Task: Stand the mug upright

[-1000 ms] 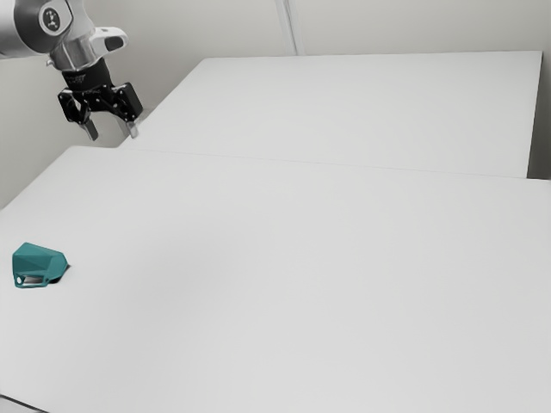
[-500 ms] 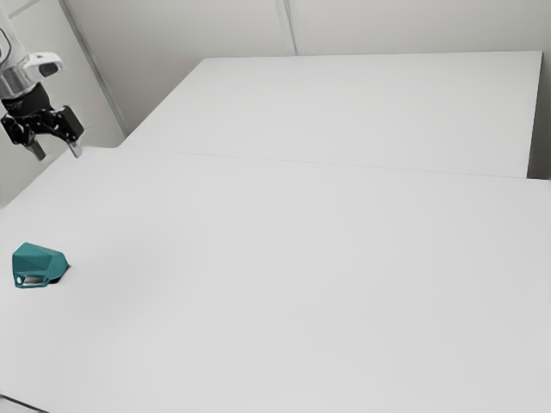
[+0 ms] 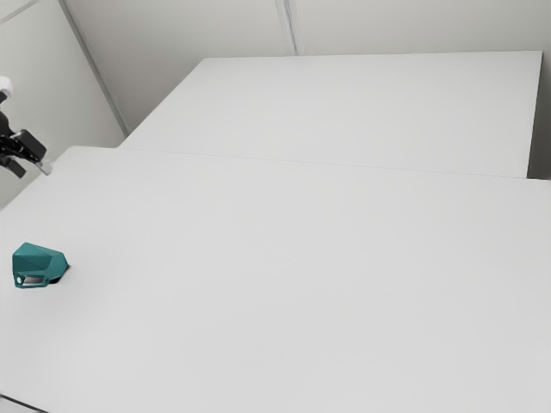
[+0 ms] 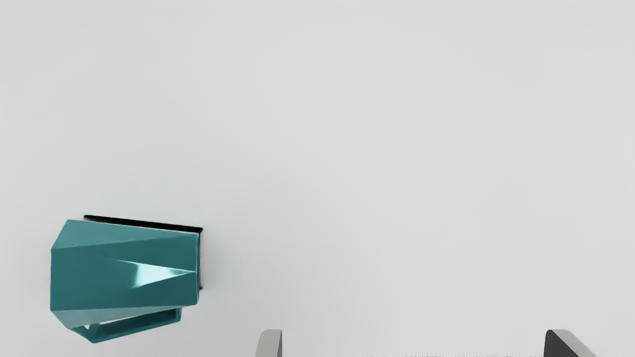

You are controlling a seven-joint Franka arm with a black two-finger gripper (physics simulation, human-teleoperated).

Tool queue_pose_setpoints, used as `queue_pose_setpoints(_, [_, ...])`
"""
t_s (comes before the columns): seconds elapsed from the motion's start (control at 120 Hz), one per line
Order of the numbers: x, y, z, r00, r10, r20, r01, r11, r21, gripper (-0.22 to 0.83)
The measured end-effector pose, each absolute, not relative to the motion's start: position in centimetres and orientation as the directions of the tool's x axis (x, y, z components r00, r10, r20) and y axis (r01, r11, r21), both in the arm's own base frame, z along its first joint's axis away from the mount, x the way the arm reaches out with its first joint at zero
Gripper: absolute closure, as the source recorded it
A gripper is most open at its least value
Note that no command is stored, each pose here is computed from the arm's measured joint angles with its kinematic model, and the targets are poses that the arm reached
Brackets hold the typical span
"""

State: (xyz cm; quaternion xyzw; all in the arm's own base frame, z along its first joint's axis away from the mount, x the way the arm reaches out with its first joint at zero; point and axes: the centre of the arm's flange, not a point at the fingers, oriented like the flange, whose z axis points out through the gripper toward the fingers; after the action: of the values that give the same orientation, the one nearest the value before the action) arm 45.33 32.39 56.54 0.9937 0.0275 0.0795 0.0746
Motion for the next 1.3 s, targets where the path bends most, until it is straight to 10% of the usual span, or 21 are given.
queue_pose_setpoints(0.483, [37.1,44.0,51.6,0.975,0.093,0.203,0.049,-0.976,0.211,0.03])
queue_pose_setpoints(1.3, [34.5,53.3,42.1,0.941,0.074,0.329,-0.054,-0.93,0.363,0.02])
